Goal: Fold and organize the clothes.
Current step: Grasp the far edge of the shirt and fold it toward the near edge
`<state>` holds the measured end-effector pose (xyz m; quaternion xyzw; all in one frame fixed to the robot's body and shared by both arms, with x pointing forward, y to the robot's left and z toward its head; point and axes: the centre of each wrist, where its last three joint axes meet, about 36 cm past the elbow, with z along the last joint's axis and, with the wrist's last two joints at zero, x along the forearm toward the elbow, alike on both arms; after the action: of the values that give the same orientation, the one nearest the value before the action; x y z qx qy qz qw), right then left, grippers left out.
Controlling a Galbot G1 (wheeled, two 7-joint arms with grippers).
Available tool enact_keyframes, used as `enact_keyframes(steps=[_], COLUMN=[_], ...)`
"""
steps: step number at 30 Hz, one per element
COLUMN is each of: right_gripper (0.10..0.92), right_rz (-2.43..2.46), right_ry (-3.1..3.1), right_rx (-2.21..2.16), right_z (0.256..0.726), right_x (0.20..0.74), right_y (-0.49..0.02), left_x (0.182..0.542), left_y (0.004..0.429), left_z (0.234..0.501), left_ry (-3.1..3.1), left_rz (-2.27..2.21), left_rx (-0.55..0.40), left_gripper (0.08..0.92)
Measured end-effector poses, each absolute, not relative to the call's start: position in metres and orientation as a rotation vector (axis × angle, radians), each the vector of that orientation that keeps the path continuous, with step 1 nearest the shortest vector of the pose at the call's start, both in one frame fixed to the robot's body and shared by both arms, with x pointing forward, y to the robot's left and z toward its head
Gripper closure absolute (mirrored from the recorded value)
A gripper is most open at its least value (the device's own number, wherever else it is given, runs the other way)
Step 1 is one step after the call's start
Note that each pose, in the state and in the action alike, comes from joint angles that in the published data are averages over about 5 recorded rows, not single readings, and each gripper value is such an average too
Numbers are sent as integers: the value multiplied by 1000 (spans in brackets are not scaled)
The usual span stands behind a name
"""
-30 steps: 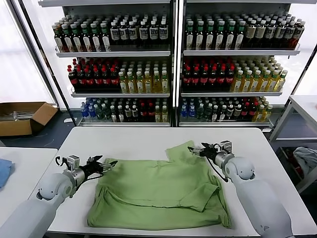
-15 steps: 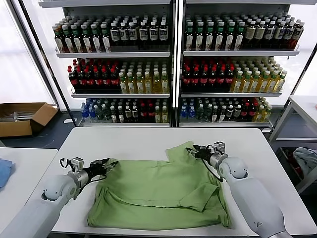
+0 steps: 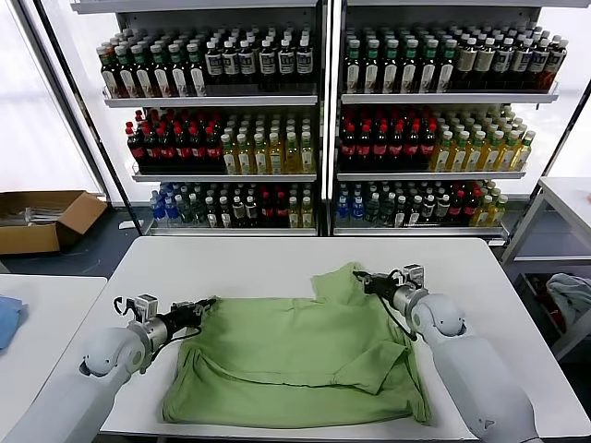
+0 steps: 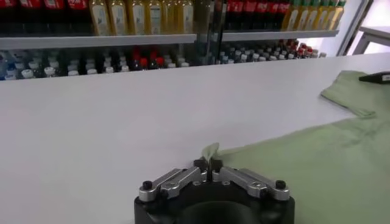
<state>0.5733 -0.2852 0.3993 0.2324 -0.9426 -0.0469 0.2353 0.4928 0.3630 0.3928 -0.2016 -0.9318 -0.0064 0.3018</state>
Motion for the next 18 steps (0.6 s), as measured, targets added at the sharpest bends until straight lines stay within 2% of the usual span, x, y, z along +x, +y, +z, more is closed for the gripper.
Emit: enact_keyframes(steps=[8,18], right_gripper=[916,916], right_rz=[-215,-302], right_ry=[-2662,-2727], right_rx=[671,710], right_z=[422,439], right_x=[541,456], right_y=[-295,-307], left_x=[479,432], left_y=[362,353], left_z=[417,444], left_ry=[-2544,-2635], left_rz=[-2,10], left_rx=[-534,-545], left_gripper=[907,907])
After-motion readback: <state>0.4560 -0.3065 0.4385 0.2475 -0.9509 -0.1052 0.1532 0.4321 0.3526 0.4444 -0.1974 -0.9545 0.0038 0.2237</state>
